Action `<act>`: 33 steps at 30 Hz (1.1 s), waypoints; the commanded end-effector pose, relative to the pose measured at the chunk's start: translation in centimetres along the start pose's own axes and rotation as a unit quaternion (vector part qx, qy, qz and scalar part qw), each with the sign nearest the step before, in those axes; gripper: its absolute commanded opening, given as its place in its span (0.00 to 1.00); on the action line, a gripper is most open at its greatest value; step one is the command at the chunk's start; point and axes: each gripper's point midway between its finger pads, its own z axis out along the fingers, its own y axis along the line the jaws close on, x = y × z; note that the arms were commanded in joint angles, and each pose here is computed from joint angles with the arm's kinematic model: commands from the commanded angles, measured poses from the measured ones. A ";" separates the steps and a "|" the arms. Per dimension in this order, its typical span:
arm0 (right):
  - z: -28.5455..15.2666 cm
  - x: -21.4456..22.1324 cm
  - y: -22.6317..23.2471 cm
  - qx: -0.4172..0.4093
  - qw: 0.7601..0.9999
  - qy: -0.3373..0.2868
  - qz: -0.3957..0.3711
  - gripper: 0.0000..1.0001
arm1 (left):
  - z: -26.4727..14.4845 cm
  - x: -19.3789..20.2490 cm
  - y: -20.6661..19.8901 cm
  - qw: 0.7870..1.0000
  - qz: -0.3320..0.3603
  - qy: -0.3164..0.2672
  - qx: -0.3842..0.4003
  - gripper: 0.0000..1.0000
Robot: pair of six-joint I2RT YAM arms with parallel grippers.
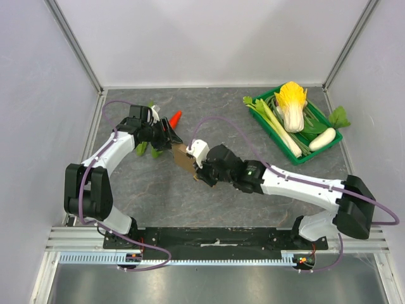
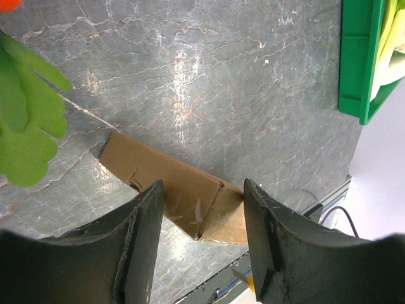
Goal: Unpack the express box
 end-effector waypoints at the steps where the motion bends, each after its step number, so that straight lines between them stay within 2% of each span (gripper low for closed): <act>1: 1.0 2.9 -2.2 0.079 0.996 0.020 -0.023 0.00 | 0.1 1.9 1.7 0.999 0.001 0.042 -0.033 0.58; 6: 0.7 3.8 -4.2 0.136 0.991 -0.007 -0.010 0.00 | 0.0 2.5 1.7 0.998 -0.012 0.053 -0.033 0.58; 21: -1.4 5.0 -7.8 0.236 0.971 -0.019 -0.016 0.00 | -0.1 3.6 0.6 0.997 -0.013 0.072 0.006 0.57; 30: -2.1 4.3 -8.8 0.243 0.970 -0.031 0.016 0.00 | -0.3 3.2 0.0 0.998 -0.003 0.060 0.019 0.57; 33: -2.2 3.8 -8.2 0.214 0.976 -0.038 0.021 0.00 | -0.3 2.7 -0.4 0.998 0.003 0.056 0.025 0.57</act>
